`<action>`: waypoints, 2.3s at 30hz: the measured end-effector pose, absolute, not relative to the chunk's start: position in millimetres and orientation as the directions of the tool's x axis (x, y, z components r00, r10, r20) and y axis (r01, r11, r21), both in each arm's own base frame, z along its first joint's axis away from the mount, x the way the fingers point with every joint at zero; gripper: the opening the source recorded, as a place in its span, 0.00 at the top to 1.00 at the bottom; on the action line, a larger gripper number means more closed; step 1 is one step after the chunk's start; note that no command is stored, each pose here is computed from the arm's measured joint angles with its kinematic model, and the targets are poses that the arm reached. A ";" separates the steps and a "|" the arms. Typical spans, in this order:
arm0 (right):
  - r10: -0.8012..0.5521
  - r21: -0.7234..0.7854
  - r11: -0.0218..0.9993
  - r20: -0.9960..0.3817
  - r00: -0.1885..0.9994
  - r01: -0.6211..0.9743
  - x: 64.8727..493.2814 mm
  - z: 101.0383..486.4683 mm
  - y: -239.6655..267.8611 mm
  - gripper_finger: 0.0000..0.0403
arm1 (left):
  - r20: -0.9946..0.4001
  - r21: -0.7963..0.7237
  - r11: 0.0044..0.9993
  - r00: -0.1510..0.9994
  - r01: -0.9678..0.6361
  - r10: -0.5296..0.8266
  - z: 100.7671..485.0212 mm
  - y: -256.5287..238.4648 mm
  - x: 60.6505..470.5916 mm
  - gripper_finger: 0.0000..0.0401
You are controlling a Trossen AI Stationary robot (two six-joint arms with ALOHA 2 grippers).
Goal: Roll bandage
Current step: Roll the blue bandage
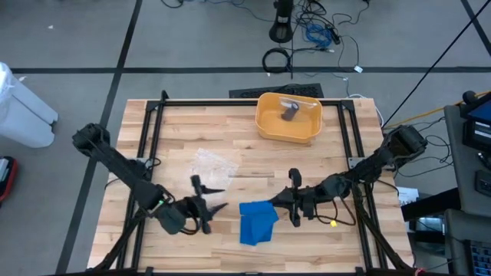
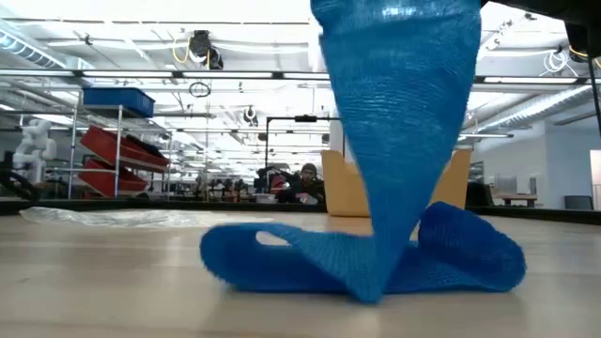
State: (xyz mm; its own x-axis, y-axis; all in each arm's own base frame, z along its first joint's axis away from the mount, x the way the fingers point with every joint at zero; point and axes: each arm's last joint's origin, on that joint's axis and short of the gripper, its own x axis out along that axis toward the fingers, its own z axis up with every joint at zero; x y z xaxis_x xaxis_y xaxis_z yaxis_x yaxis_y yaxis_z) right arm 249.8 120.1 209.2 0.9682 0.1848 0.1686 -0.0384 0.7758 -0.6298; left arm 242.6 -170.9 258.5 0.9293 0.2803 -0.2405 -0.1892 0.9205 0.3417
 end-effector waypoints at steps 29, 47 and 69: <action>0.201 -0.338 0.932 0.191 0.961 -0.128 259.2 211.0 99.2 1.00 | -0.166 0.515 0.857 0.981 0.002 0.097 260.7 -175.5 263.6 0.68; 0.266 -0.313 0.927 0.169 0.949 -0.204 260.3 208.8 98.4 1.00 | -0.144 0.575 0.815 0.972 -0.071 0.186 263.0 -179.9 258.7 0.68; 0.287 -0.290 0.930 0.194 0.938 -0.225 259.7 211.1 99.1 1.00 | -0.150 0.631 0.774 0.971 -0.048 0.183 263.0 -171.5 265.4 0.68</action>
